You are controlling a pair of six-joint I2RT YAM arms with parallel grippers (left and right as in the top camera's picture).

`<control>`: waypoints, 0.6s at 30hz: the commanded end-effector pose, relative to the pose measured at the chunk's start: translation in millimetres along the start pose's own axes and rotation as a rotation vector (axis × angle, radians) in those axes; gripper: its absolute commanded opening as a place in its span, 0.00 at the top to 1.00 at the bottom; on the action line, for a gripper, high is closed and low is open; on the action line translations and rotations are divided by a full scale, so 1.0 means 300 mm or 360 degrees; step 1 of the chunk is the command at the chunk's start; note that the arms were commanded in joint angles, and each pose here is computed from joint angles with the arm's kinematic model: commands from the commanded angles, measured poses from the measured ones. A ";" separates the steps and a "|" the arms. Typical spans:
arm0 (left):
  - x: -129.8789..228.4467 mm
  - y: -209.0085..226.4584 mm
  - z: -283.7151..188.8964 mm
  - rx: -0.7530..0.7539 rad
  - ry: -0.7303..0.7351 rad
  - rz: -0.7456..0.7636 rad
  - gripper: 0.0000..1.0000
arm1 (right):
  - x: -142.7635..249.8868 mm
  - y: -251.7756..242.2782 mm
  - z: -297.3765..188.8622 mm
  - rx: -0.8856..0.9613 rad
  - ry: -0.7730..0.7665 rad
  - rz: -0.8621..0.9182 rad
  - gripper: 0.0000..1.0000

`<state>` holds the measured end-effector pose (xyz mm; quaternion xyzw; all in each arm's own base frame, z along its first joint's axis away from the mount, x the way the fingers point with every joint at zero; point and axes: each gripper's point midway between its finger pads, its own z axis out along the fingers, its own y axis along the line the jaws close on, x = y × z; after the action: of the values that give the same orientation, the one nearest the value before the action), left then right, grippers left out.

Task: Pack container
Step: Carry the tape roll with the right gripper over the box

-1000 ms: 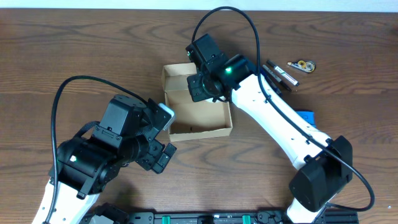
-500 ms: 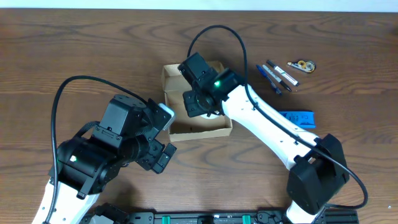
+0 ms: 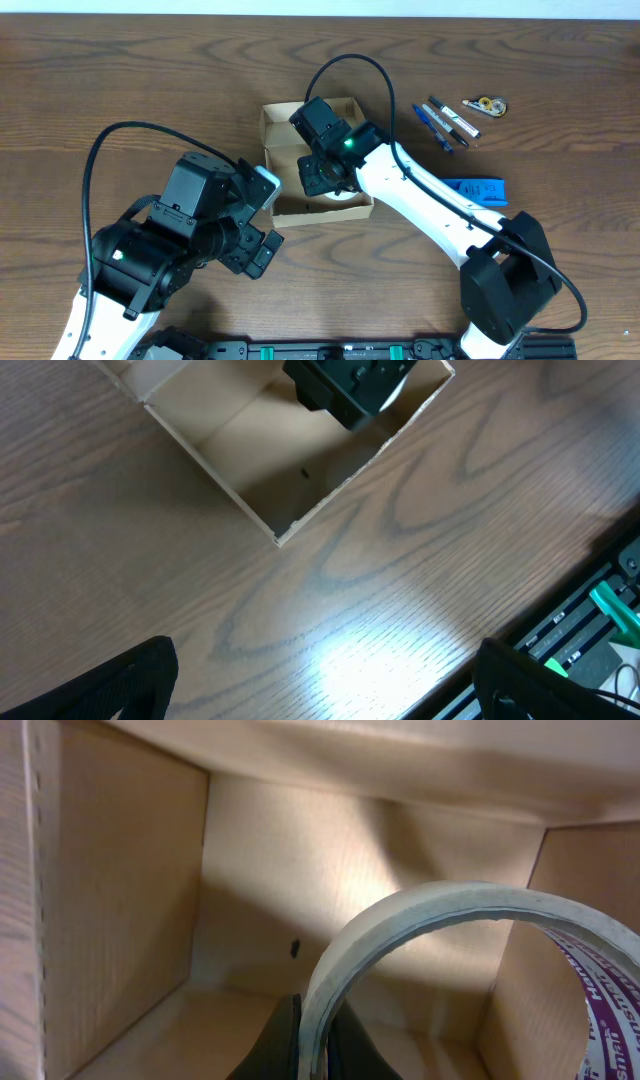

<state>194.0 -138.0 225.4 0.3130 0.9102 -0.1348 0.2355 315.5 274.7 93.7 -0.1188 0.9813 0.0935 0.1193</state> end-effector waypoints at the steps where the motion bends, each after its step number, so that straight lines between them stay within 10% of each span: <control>1: 0.000 -0.004 -0.004 0.0010 -0.0005 -0.0018 0.04 | 0.022 0.011 -0.004 -0.0011 0.0021 0.0024 0.99; 9: 0.001 -0.004 -0.004 0.0010 -0.0004 -0.0017 0.05 | 0.027 -0.013 0.007 0.0044 0.0014 0.0023 0.96; 12: 0.001 -0.004 -0.004 0.0010 -0.0005 -0.0018 0.05 | 0.032 -0.016 0.011 0.0047 0.0020 0.0023 0.71; 18: 0.000 -0.004 -0.004 0.0010 -0.0005 -0.0018 0.05 | 0.031 -0.015 0.011 0.0046 0.0019 0.0023 0.57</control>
<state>194.0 -138.0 225.4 0.3130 0.9102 -0.1348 0.2355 310.8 268.9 85.5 -0.1087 0.9845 0.0826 0.1104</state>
